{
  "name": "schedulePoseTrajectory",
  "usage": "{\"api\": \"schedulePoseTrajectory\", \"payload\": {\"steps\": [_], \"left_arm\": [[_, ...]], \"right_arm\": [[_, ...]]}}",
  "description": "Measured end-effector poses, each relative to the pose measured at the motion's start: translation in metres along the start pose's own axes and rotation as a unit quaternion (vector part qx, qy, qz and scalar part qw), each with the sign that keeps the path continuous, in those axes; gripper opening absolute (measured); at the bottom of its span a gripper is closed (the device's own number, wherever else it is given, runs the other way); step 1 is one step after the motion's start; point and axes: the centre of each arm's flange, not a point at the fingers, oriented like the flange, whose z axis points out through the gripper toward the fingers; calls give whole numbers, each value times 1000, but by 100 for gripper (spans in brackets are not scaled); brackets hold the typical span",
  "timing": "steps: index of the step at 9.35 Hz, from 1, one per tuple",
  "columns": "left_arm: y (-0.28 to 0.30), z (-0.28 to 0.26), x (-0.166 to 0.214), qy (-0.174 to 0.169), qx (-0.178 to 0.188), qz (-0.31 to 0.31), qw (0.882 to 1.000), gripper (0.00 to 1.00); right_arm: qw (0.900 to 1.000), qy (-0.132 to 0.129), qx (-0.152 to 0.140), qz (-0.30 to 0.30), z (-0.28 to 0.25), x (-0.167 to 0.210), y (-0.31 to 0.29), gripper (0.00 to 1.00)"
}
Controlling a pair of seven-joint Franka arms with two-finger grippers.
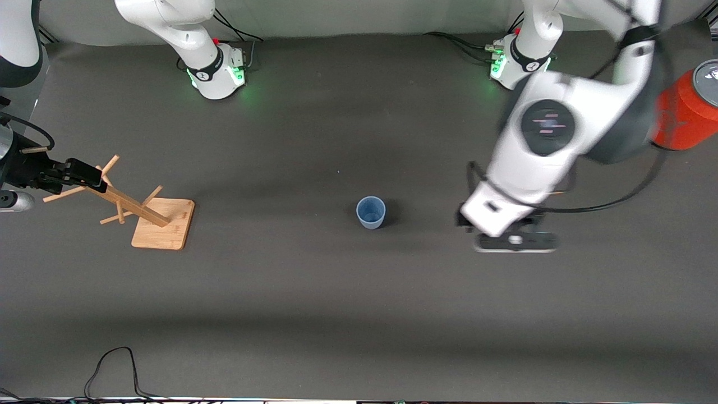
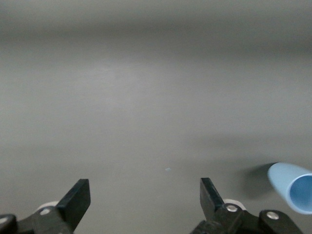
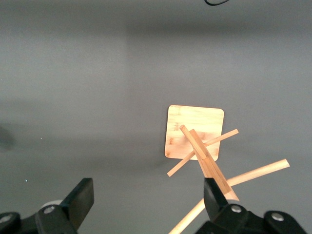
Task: Rotate and upright cup with both arms
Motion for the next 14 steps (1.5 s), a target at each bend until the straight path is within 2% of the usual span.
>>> {"api": "schedulePoseTrajectory", "payload": {"steps": [2,4,10,14], "left_arm": [[-76,-25,4,-3,-7,-4,1000,100],[-125,-31,3,-3,-10,0,1000,100],[-195,11,0,-17,-33,20,999,100],[-235,-1,-26,-34,-44,6,998,100]], "right_arm": [[1000,1,0,0,1,1,0,100],[1000,6,0,0,1,3,0,100],[1000,7,0,-1,1,3,-1,100],[1000,8,0,-1,0,3,-1,100]]}}
